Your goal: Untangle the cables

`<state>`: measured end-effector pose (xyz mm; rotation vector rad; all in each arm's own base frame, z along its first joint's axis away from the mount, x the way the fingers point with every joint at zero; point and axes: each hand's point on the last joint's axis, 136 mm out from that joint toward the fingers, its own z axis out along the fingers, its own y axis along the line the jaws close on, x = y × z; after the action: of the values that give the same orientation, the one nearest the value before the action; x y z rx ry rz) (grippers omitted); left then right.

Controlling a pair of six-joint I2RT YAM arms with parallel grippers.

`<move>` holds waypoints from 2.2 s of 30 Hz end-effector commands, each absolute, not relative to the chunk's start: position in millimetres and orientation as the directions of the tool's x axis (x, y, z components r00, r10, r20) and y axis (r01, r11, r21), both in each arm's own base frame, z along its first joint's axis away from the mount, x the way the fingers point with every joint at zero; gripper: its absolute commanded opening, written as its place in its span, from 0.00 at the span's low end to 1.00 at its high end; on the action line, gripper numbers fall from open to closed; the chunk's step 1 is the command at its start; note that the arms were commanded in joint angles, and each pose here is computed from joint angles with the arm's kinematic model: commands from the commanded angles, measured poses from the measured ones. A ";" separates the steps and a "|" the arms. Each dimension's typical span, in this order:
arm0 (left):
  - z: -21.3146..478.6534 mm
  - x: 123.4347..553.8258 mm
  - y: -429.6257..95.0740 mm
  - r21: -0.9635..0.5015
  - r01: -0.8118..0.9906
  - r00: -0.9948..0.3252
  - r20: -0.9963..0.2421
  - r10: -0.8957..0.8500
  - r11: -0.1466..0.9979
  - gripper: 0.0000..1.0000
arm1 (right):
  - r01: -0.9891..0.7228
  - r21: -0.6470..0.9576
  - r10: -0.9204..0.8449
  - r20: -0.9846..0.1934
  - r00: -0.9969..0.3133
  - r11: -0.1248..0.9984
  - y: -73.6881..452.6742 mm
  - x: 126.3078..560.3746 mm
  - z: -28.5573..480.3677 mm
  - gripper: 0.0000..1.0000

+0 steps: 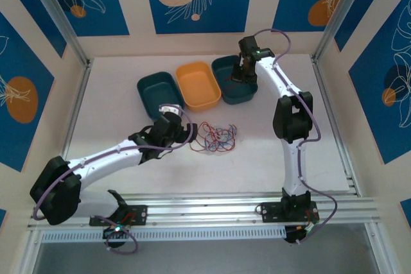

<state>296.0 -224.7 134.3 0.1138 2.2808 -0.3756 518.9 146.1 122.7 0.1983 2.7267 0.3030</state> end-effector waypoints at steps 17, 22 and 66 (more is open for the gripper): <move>142.3 297.4 -233.1 -0.252 0.220 -0.676 -0.736 -0.039 0.942 1.00 | 0.253 0.208 0.282 -0.122 -0.952 0.945 115.6 495.0 85.3 0.00; 141.0 297.3 -232.8 -0.250 0.218 -0.678 -0.734 -0.038 0.943 1.00 | 0.173 0.228 0.208 -0.138 -0.968 0.958 132.3 495.3 91.6 0.00; 136.2 301.4 -240.0 -0.245 0.221 -0.695 -0.719 -0.024 0.944 1.00 | 0.243 0.269 0.281 -0.115 -0.953 0.932 107.1 509.6 96.2 0.00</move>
<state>299.9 -234.7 131.2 0.1315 2.3041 -0.3912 515.5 115.3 101.8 0.3630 2.8966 0.4221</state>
